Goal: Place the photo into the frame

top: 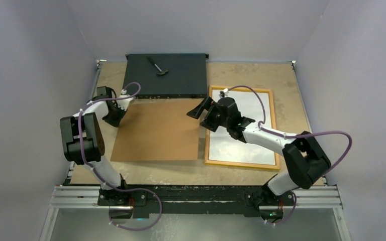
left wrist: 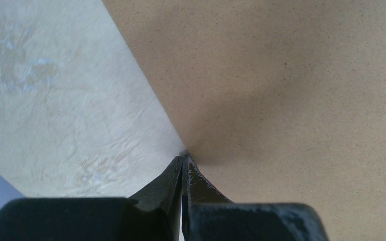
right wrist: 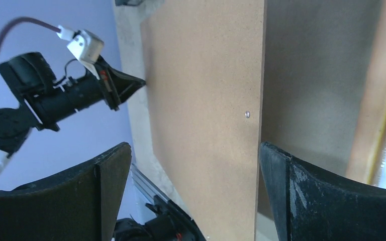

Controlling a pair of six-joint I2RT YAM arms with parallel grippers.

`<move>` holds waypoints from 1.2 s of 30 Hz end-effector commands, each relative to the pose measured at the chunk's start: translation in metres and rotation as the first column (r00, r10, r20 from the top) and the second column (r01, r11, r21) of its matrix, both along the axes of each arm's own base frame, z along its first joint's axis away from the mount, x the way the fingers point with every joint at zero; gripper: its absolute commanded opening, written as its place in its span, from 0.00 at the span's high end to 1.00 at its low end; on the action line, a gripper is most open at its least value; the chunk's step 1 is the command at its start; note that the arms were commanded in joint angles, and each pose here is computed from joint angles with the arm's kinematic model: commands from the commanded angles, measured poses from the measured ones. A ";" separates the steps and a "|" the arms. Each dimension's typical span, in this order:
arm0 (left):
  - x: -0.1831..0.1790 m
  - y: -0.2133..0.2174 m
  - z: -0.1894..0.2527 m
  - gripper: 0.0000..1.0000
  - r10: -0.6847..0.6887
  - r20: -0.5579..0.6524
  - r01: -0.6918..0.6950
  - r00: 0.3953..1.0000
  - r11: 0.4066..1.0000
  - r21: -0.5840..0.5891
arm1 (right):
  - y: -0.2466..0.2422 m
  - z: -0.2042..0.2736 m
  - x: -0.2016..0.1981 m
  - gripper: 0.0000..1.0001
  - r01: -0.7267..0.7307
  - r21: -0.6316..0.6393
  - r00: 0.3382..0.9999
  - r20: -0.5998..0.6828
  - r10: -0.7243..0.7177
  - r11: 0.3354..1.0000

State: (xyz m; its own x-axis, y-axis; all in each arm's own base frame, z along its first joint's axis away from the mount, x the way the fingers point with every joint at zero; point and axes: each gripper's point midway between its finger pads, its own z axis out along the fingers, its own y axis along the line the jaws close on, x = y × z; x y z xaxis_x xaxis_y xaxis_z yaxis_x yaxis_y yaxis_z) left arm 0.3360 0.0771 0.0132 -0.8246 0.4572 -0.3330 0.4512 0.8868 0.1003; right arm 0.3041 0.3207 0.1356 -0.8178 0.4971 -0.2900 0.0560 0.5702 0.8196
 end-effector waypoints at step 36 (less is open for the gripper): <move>-0.047 -0.123 -0.033 1.00 -0.197 -0.209 0.163 0.958 0.972 -0.171 | -0.119 -0.067 -0.016 0.03 0.106 -0.120 0.993 -0.037 -0.111 0.987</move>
State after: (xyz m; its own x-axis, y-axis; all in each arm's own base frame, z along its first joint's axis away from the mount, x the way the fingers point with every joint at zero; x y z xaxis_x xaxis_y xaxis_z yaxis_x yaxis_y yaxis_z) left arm 0.3431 -0.0241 0.0138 -0.7370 0.5811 -0.3453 0.6051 0.7948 0.0461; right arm 0.2941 0.2058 0.0741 -0.7534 0.5914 -0.2873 0.1955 0.6187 0.7609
